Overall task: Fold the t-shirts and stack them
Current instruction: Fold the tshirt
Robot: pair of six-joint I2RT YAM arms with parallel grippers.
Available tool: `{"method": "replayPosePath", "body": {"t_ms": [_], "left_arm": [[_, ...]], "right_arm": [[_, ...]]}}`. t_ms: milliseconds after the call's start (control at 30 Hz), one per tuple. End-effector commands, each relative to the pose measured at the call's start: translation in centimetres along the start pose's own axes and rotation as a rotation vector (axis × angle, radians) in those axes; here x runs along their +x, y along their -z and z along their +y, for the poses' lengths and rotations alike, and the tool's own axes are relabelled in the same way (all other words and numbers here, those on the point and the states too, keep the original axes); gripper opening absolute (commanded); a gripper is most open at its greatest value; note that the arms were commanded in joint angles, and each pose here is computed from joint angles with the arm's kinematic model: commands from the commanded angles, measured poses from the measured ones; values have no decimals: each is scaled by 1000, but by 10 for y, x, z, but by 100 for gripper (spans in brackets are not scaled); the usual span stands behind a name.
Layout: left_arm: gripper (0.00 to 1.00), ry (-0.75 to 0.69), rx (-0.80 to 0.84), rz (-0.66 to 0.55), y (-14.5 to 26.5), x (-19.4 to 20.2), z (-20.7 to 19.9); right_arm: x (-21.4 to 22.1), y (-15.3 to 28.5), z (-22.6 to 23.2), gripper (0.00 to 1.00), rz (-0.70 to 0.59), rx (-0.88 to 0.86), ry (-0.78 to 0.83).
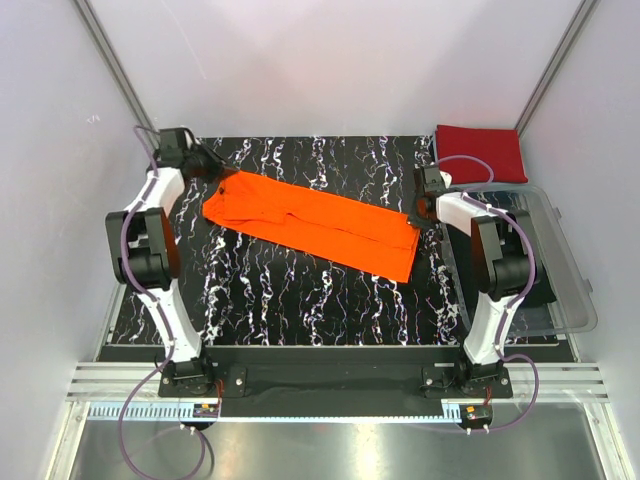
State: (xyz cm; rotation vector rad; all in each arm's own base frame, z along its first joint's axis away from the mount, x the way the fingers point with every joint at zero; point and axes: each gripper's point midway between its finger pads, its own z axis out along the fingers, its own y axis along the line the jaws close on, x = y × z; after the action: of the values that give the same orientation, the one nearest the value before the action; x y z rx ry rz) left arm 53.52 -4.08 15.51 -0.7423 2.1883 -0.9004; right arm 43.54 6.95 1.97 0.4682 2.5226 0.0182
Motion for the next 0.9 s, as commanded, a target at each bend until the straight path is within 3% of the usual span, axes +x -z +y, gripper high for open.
{"method": "replayPosePath", "body": {"t_ms": [0,167,333,433,600,733,867], "left_arm": [[13,-96,-75,106,8,55,6],[14,-155,-157,160,21,106,17],[15,-209,-376,128,32,115,67],[14,-214,-471,88,35,106,86],[10,-192,-479,65,25,91,87],[10,-199,-519,15,30,74,90],[10,-88,-536,-32,45,41,116]], "right_arm": [[-8,-3,-8,5,-48,40,-6],[-13,14,-6,13,-38,20,26],[-21,70,14,23,-84,-135,-37],[-22,107,29,27,-107,-254,-50],[-13,157,53,22,-92,-469,-34],[-7,179,61,22,-92,-548,-19],[-5,198,63,18,-115,-587,-28]]}}
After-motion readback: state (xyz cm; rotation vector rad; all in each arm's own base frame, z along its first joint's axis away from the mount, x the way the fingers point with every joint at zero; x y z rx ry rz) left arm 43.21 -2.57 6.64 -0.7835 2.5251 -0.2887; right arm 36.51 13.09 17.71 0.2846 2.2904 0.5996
